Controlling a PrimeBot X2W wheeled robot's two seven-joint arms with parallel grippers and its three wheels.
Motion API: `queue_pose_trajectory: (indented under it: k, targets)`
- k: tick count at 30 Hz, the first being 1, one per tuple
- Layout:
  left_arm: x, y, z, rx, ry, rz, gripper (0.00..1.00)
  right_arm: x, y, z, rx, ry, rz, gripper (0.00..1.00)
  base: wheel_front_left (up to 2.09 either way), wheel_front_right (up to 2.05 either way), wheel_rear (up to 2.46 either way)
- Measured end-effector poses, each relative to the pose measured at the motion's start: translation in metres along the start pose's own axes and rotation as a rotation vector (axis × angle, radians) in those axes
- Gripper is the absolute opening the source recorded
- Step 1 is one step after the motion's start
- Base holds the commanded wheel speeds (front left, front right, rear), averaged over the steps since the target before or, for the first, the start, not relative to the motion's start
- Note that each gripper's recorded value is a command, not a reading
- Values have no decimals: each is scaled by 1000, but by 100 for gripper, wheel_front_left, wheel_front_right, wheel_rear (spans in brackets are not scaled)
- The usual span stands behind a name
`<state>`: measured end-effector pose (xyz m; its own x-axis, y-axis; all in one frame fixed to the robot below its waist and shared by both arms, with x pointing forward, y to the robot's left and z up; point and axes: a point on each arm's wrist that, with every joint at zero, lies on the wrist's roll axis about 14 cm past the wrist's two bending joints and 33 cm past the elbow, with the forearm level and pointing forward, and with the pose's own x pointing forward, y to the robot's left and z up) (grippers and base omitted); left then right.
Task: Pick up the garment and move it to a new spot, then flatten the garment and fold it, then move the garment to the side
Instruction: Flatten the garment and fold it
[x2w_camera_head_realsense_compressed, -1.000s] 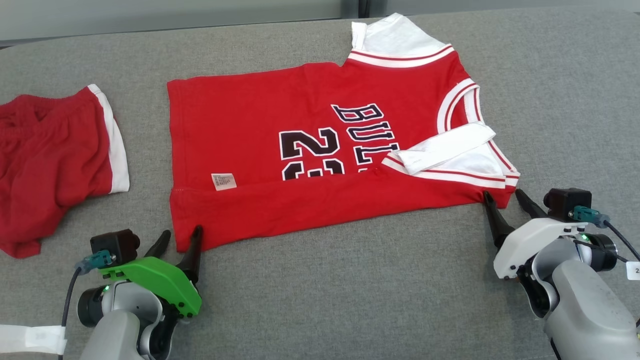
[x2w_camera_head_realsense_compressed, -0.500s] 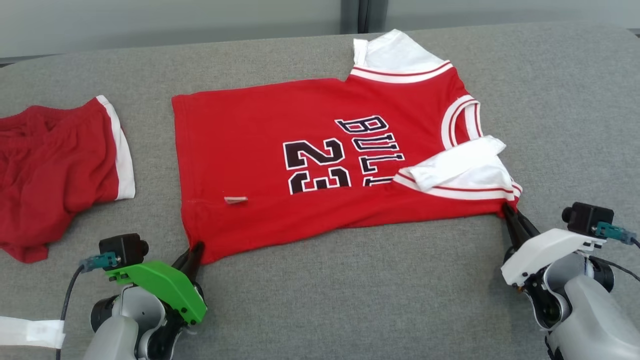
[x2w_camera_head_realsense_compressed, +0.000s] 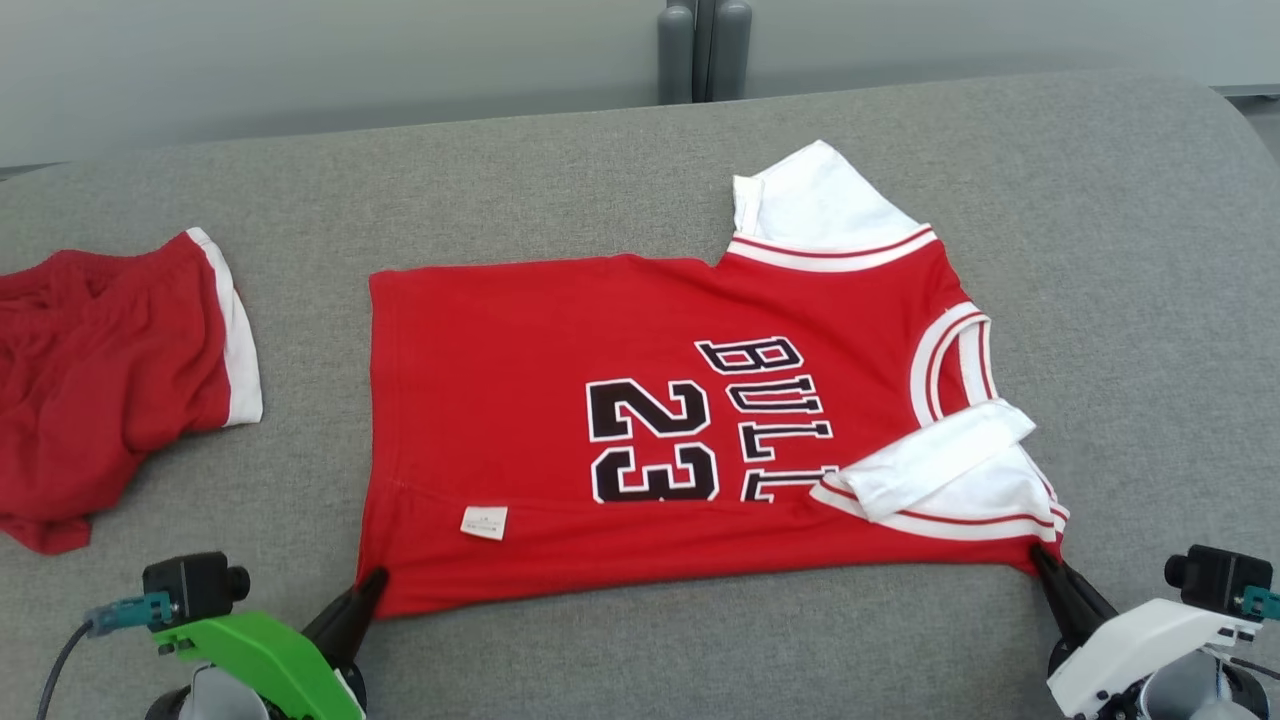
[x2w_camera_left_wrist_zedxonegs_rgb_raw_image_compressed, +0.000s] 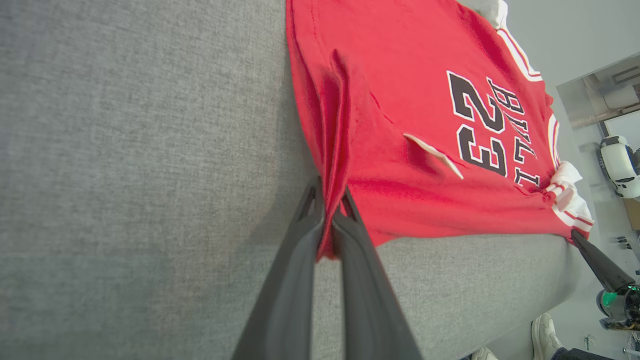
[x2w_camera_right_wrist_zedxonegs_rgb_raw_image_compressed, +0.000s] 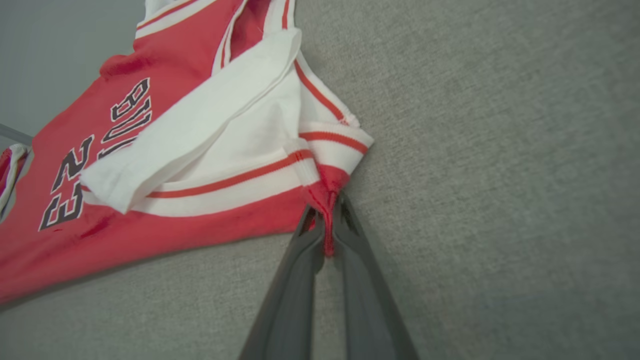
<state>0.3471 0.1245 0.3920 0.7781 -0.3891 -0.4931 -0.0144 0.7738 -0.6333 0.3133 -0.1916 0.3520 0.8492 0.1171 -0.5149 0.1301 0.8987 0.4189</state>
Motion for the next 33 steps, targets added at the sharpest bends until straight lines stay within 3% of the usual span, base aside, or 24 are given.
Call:
queue_pose_trajectory:
  k: [10, 25, 26, 27, 28, 33]
  targets:
    - [-25, -18, -19, -31, 55, -65, 0, -35, -28, -3, 38, -4, -55, 0, 0, 0, 0]
    - [-26, -24, -42, -61, 175, -40, 0, -28, -8, -6, -49, 107, 34, 1, 0, 0, 0]
    - [-24, -24, -41, -74, 171, -33, 31, -27, -7, -6, -60, 112, 37, 37, 0, 0, 0]
    - [-23, -24, -41, -80, 171, -31, 73, -26, -7, -7, -73, 127, 41, 100, 0, 0, 0]
    - [-22, -22, -42, -83, 172, -24, 100, -26, -7, -9, -84, 143, 46, 100, 0, 0, 0]
    - [-25, 3, -37, -33, 175, 74, 100, -24, -11, -9, -155, 199, 43, 100, 0, 0, 0]
